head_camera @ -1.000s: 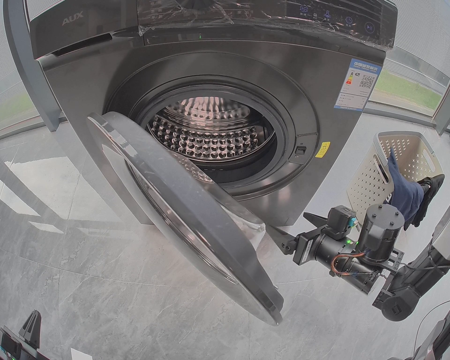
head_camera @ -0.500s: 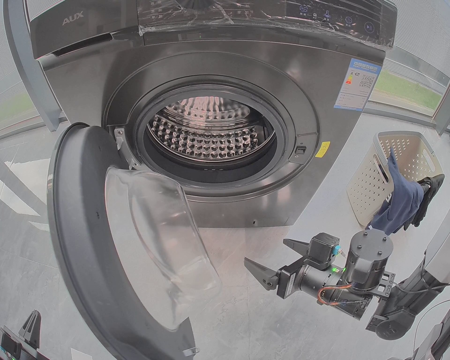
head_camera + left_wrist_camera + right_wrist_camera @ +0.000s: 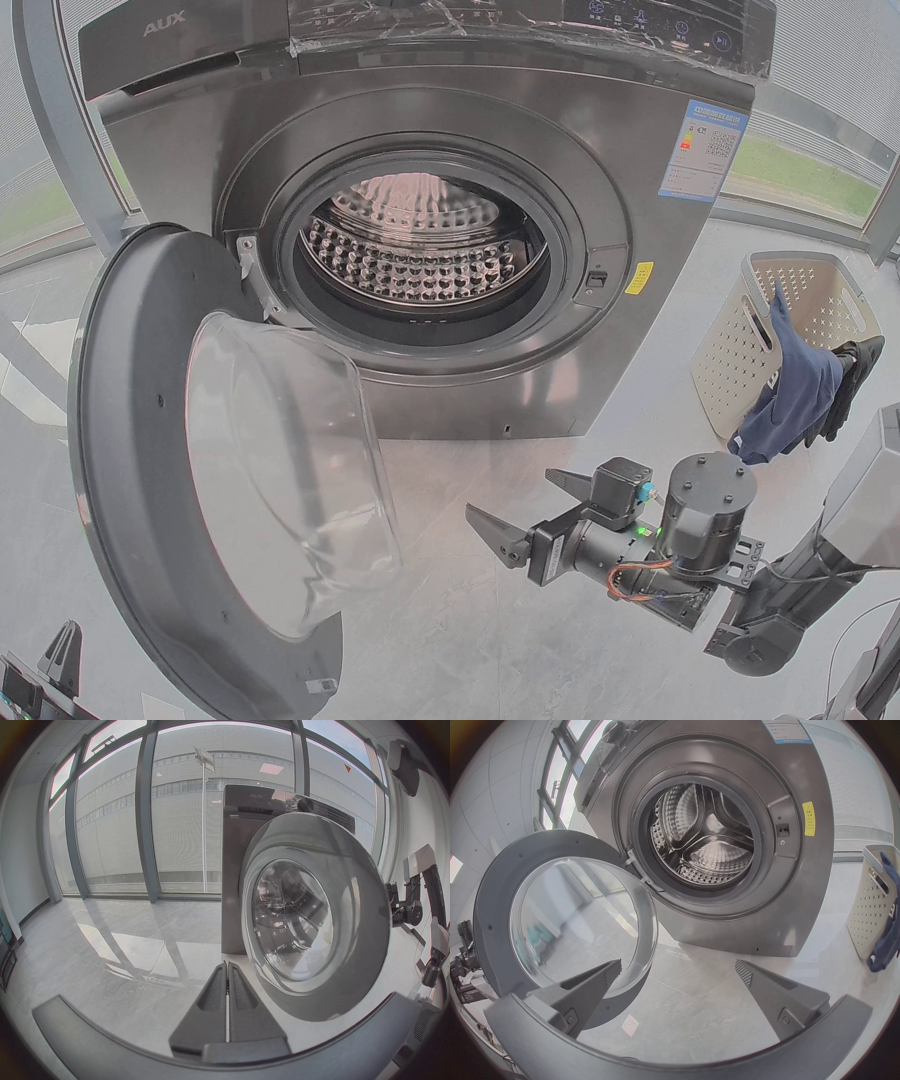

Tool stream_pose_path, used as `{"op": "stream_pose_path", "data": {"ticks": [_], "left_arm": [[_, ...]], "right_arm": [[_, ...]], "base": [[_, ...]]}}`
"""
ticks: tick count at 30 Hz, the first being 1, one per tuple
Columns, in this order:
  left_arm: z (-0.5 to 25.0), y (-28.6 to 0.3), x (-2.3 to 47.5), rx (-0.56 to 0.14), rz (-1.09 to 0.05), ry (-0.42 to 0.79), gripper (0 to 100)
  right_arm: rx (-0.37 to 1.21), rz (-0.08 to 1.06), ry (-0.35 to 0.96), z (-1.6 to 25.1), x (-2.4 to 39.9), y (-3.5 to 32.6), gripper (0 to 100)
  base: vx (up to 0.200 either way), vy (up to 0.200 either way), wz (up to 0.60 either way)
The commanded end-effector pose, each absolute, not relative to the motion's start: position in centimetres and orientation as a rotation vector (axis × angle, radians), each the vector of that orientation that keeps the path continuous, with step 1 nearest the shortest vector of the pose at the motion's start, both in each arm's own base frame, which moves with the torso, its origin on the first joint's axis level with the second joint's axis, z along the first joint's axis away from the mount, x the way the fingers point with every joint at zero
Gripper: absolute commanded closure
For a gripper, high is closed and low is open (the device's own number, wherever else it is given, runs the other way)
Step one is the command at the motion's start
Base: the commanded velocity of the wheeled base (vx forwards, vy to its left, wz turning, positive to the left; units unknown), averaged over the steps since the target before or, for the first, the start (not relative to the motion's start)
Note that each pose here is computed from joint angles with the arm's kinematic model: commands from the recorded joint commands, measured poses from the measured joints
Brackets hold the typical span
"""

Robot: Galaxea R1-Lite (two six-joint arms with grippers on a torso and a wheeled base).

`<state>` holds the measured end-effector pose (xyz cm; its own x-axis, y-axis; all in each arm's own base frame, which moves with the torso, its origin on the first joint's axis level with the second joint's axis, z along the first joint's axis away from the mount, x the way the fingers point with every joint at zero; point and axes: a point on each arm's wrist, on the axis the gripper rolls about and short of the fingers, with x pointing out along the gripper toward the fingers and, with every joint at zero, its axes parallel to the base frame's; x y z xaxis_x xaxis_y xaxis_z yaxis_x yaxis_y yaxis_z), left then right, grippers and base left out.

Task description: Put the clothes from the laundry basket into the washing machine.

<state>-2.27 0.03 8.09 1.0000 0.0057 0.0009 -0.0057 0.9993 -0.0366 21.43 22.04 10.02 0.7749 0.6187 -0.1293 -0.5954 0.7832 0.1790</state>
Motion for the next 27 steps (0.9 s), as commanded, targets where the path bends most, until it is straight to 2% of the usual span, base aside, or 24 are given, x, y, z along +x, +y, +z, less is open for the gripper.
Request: {"op": "stream_pose_path", "data": {"ticks": [1,11,20,27], "left_arm": [[7.6,0.0,-2.3,-0.037,0.006,0.0,100],[7.6,0.0,-2.3,-0.038,0.006,0.0,100],[7.6,0.0,-2.3,-0.038,0.006,0.0,100],[7.6,0.0,-2.3,-0.038,0.006,0.0,100]], "right_arm": [[0.124,0.651,0.2,8.7,22.9,23.3,0],[0.122,0.72,0.184,7.5,23.4,27.2,0],[0.129,0.787,0.164,7.4,22.1,28.7,0],[0.141,0.711,0.143,7.9,24.1,26.9,0]], "base": [[-0.2,0.0,0.0],[-0.02,0.0,0.0],[0.0,0.0,0.0],[0.0,0.0,0.0]]}}
